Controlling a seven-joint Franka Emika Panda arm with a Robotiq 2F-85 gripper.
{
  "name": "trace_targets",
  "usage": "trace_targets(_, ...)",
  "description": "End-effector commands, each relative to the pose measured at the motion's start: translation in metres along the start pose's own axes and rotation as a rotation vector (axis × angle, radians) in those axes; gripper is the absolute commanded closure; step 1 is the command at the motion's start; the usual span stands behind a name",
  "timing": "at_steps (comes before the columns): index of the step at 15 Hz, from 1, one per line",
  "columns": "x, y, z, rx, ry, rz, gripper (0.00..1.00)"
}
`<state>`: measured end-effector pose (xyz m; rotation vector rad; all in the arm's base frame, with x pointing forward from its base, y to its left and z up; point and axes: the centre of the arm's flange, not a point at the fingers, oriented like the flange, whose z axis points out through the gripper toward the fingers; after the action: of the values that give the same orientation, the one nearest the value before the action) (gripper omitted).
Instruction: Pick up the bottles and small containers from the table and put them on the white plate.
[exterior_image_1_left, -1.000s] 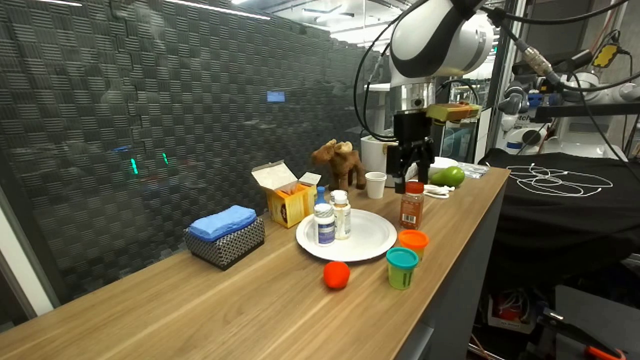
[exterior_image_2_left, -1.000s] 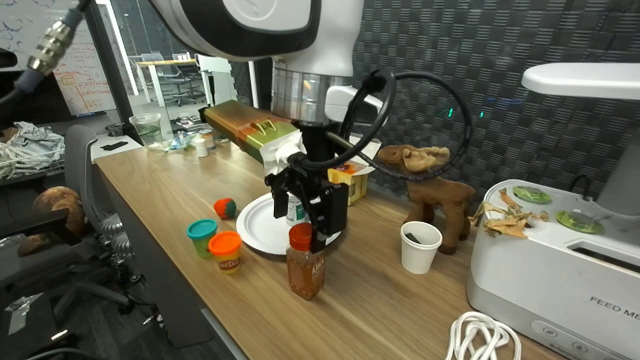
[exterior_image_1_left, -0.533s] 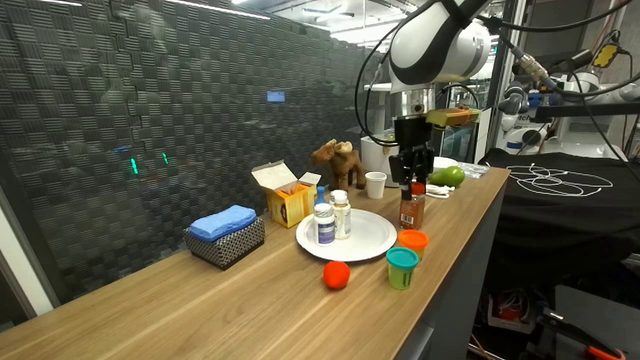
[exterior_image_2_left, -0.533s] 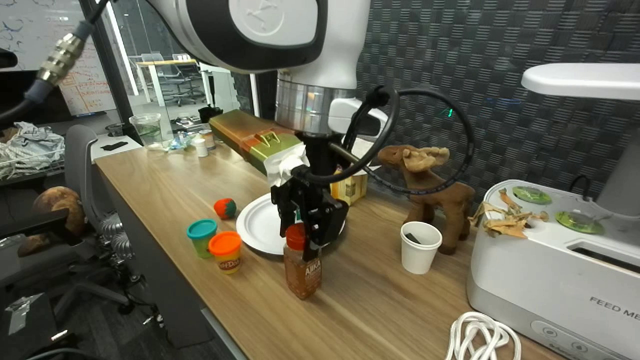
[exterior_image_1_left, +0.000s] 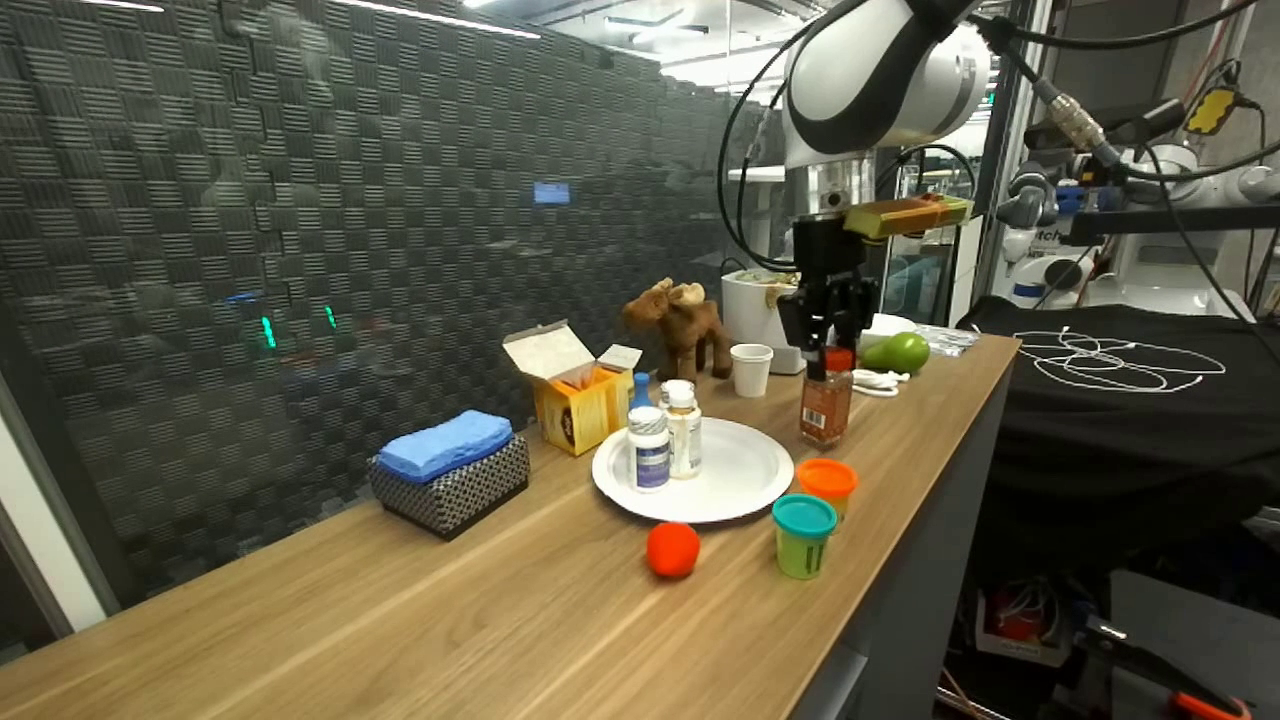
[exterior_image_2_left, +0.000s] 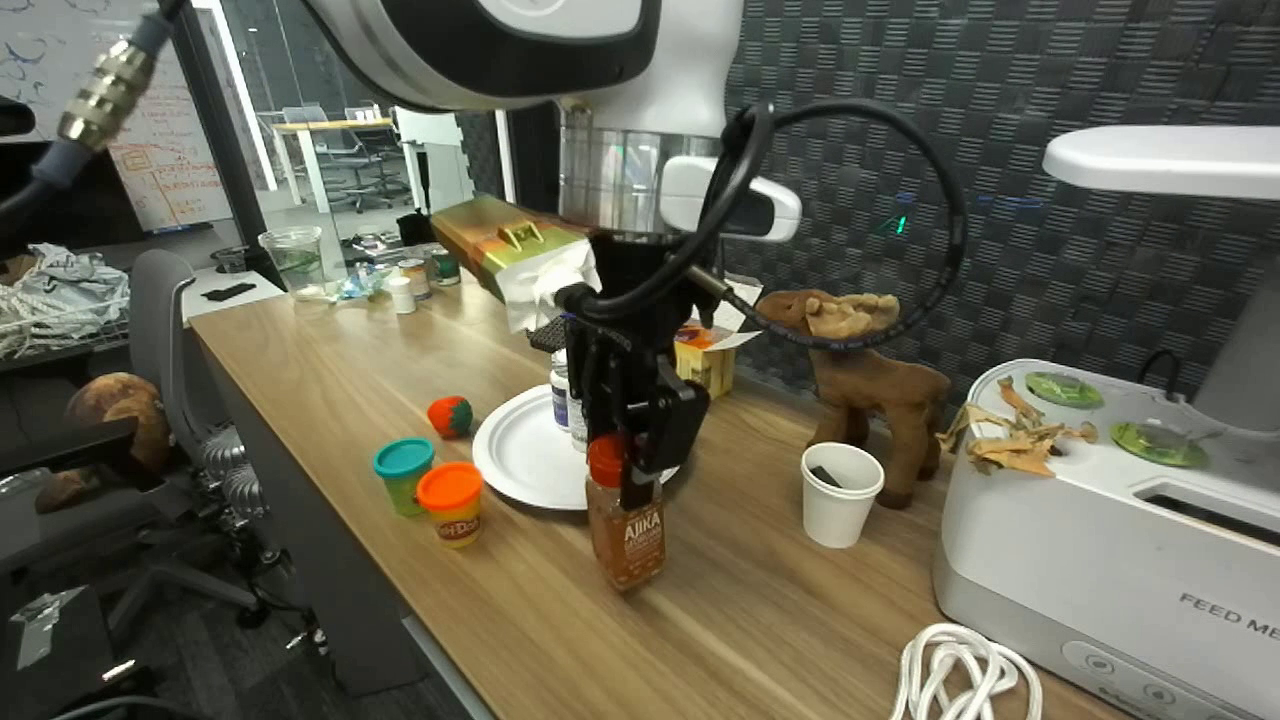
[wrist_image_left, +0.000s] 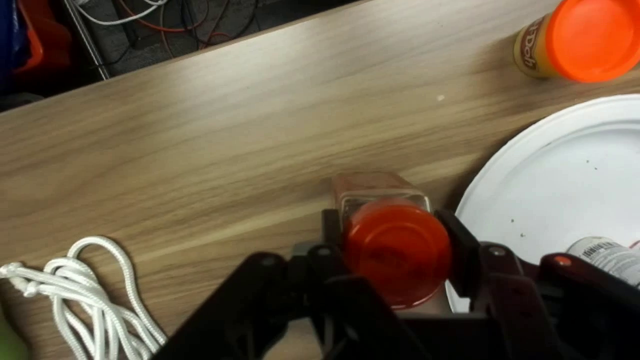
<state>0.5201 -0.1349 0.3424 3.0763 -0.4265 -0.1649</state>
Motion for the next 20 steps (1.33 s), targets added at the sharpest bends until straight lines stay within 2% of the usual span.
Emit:
trace_targets(1, -0.004, -0.010, -0.041, 0.003, 0.057, 0.042, 0.76)
trace_targets(5, 0.007, -0.042, -0.060, 0.042, 0.070, -0.015, 0.76)
trace_targets(11, 0.036, -0.095, -0.053, 0.061, 0.043, -0.086, 0.76)
trace_targets(15, 0.049, -0.110, -0.035, 0.054, 0.005, -0.110, 0.76)
trace_targets(20, 0.058, -0.112, -0.012, 0.048, -0.019, -0.105, 0.76)
